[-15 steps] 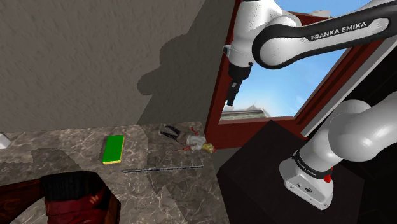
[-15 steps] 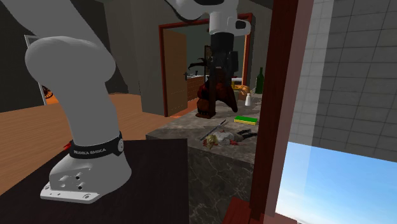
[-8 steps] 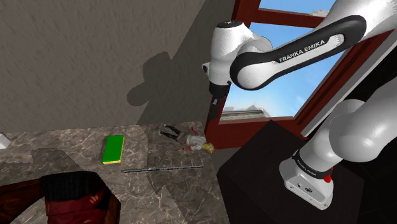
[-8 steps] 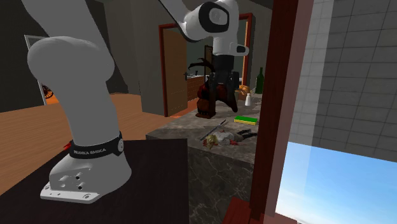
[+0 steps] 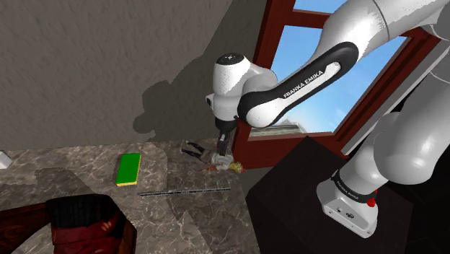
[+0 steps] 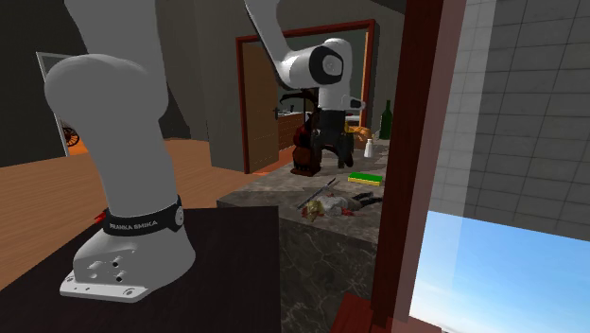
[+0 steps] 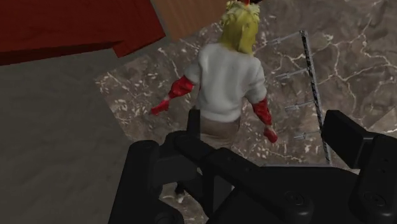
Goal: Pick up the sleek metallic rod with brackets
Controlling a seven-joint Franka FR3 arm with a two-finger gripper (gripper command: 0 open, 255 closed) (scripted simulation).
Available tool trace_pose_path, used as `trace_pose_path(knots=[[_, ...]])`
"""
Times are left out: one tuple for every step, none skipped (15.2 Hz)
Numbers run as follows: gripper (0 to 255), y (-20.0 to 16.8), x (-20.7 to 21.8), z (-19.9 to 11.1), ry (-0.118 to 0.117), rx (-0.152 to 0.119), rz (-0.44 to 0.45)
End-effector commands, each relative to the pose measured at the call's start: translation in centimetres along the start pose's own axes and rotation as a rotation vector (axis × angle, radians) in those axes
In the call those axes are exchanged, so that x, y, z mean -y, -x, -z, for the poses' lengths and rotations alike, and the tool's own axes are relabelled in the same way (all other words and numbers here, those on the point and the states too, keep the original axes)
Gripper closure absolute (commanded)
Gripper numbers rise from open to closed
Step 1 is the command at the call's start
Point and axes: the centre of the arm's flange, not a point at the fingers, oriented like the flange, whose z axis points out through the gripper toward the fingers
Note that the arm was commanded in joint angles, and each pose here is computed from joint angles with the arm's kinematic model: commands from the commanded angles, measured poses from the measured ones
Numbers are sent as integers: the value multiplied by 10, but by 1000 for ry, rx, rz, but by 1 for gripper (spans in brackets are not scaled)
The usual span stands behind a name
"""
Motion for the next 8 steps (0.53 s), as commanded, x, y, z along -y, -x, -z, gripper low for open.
trace_pose_path(knots=[[0,-15,18,-18,-5,-2,28],[0,-22,25,-26,-7,-2,42],[0,-29,33,-34,-9,-3,56],[0,-36,40,-42,-10,-4,70],[0,-42,48,-50,-12,-4,84],[0,-49,56,-58,-14,-5,98],[0,-56,64,-66,-16,-5,112],[0,-62,72,-74,-18,-6,126]])
